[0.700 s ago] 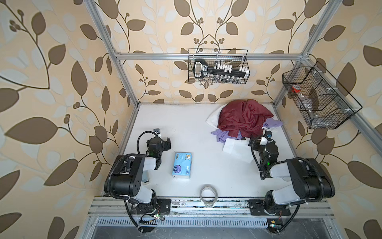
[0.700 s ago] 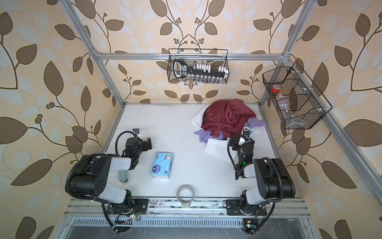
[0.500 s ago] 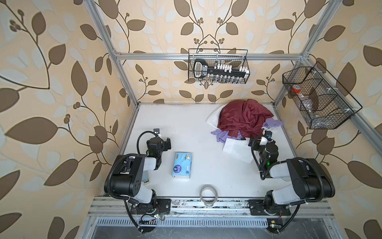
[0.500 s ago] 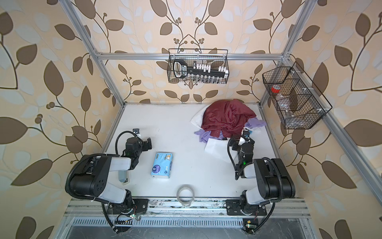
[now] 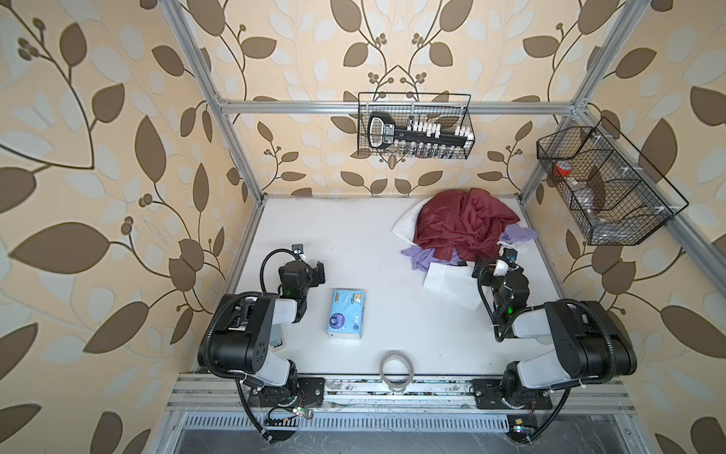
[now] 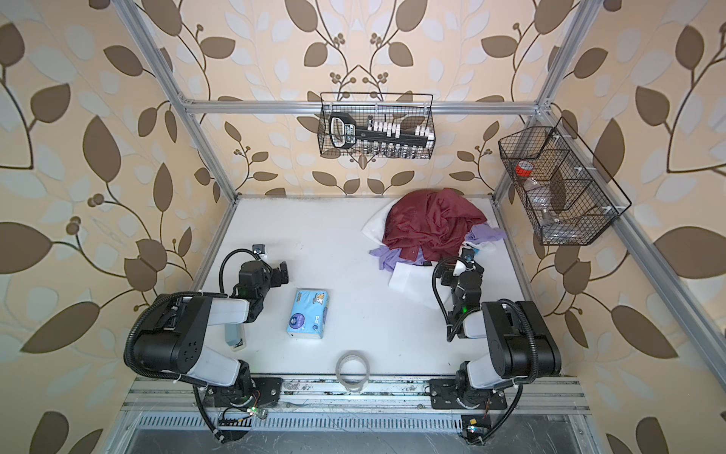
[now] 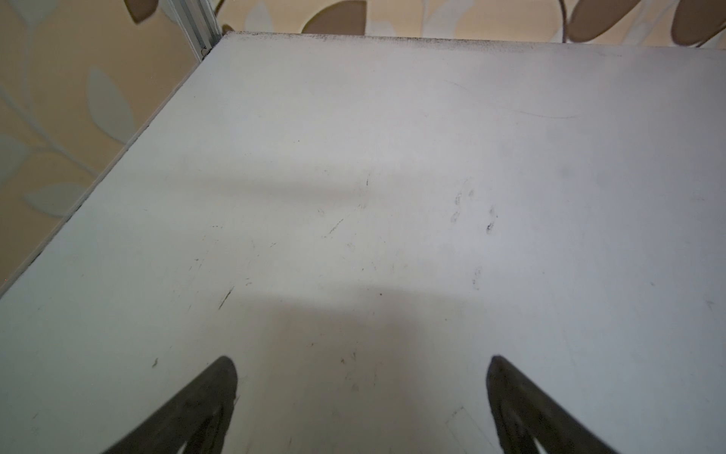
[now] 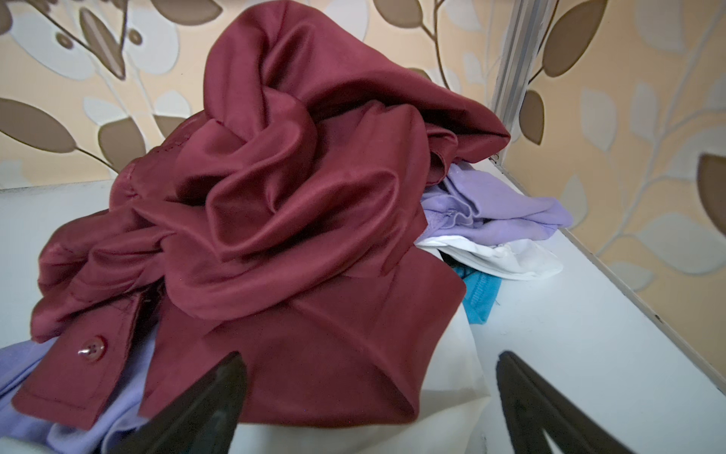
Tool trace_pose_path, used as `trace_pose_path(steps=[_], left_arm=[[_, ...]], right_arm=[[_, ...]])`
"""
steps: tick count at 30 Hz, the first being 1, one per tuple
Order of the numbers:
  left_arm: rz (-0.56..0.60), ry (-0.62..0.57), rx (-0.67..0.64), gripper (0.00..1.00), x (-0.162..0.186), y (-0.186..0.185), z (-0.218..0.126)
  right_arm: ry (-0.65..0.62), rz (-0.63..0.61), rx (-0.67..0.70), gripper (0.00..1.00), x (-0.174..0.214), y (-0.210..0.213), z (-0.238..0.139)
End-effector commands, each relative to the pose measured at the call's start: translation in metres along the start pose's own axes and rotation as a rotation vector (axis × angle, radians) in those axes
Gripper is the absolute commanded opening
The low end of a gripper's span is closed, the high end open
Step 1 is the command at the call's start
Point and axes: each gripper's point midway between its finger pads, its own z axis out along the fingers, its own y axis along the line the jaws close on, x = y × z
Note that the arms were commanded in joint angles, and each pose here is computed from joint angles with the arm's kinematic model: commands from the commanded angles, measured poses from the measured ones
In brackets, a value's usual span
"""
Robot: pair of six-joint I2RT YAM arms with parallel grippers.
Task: Pick out a specific cloth from the pile
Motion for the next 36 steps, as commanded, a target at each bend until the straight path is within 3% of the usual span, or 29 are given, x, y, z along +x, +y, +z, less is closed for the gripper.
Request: trace_pose_path(steps=[1, 14, 18, 20, 25, 29, 32, 36], left_arm=[[-0.021, -0.037, 0.011, 0.99, -0.014, -0.001, 0.001], [-0.021, -0.047, 0.009, 0.99, -0.016, -0.001, -0.001], [-0.059, -0.036, -0.100, 0.98, -0.044, 0.016, -0.017], [-0.066, -0.061, -0.092, 0.97, -0.059, 0.014, -0.029], [-0.168, -0.056, 0.103, 0.98, -0.086, -0.017, -0.061], [-0.212, -0.011, 0.324, 0.98, -0.098, -0.054, -0.090], [-0.194, 0.009, 0.499, 0.99, -0.105, -0.082, -0.114], [-0.135, 0.008, 0.696, 0.99, -0.109, -0.118, -0.142]], right_arm=[[-0.017, 0.015, -0.010, 1.00, -0.005, 0.002, 0.000], [-0.024, 0.014, -0.005, 1.00, -0.007, 0.001, -0.001], [0.045, 0.017, 0.055, 1.00, -0.021, -0.005, 0.004], [0.081, 0.011, 0.084, 1.00, -0.029, -0.009, 0.004], [0.243, 0.036, 0.138, 1.00, -0.036, -0.013, 0.002], [0.299, 0.044, 0.121, 1.00, -0.051, 0.000, -0.007], [0.339, 0.022, 0.041, 1.00, -0.061, 0.025, -0.015], [0.411, 0.011, -0.174, 1.00, -0.068, 0.078, -0.025]])
